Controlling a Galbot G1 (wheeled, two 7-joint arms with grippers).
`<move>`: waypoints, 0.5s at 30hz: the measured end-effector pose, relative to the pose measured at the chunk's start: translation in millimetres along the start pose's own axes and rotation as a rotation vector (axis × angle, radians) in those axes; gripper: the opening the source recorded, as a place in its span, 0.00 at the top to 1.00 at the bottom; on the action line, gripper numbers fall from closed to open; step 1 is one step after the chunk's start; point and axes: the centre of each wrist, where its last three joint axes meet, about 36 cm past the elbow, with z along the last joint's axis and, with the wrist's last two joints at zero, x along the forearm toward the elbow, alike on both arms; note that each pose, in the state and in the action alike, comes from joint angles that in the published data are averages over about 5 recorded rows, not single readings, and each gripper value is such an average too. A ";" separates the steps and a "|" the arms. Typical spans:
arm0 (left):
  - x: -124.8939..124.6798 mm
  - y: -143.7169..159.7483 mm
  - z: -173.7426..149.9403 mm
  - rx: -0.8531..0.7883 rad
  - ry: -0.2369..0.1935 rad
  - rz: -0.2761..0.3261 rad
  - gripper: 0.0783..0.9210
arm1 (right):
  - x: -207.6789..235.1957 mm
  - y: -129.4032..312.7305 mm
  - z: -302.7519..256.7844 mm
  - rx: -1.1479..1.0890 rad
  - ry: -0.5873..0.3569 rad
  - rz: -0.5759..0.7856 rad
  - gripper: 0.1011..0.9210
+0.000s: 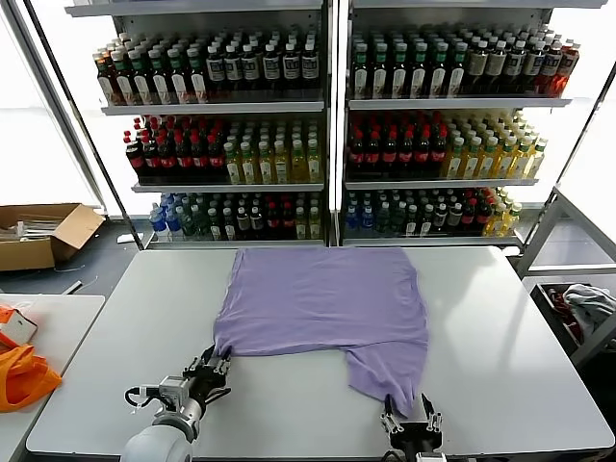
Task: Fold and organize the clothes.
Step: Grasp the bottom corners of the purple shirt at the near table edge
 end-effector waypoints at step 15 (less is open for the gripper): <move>7.2 -12.5 1.5 0.010 -0.003 0.019 0.99 | -5.9 -1.7 -2.7 -0.015 -0.040 -0.013 0.98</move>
